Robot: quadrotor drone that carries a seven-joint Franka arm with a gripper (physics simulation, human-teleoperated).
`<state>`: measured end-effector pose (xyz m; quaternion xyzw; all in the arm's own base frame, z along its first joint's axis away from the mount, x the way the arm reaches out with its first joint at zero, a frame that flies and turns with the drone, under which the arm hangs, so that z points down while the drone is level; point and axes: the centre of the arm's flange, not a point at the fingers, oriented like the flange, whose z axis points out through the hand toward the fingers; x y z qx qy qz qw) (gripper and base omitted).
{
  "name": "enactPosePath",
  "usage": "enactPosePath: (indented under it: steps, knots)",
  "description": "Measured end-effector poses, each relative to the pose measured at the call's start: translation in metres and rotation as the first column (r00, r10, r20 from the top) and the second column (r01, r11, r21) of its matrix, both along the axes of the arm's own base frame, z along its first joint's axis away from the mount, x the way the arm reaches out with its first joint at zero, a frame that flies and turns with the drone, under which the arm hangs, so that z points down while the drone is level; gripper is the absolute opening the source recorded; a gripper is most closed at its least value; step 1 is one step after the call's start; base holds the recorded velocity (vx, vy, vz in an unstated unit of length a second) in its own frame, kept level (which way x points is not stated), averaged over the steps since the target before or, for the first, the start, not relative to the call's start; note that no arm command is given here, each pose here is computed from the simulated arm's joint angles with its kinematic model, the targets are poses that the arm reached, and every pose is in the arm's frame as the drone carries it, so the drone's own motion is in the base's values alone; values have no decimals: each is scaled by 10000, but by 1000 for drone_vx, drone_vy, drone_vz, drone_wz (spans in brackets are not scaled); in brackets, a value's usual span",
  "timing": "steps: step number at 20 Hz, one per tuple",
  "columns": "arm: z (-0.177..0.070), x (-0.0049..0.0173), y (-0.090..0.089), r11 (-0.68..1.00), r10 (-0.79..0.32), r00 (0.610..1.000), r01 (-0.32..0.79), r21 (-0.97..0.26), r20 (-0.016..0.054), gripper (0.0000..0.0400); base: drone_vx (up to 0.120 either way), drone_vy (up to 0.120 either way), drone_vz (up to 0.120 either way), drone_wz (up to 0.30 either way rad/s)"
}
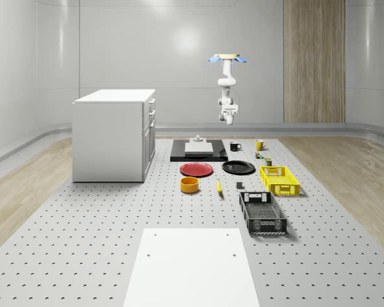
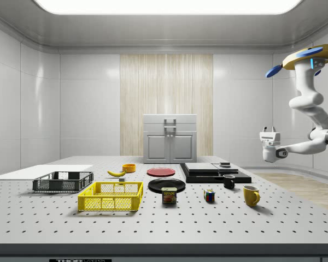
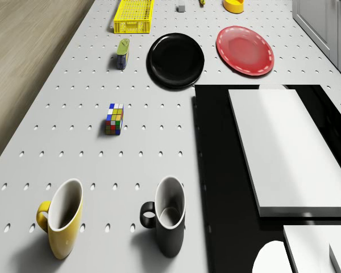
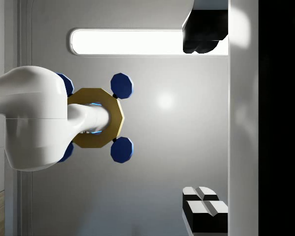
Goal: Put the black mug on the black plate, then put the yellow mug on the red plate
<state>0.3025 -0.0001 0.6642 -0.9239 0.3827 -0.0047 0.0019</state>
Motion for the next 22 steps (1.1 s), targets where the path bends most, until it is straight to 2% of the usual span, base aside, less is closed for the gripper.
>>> enactPosePath:
  steps: [8,10,15,22]
  knots:
    - [220,16,1,10000,0,10000,0,-1,62,400,120,0,0,0]
    - [239,17,1,10000,0,10000,0,-1,78,400,120,0,0,0]
    - [262,15,1,10000,0,9999,0,-2,116,400,120,0,-104,0]
    - [270,11,2,10000,0,9999,0,-8,170,400,120,0,0,0]
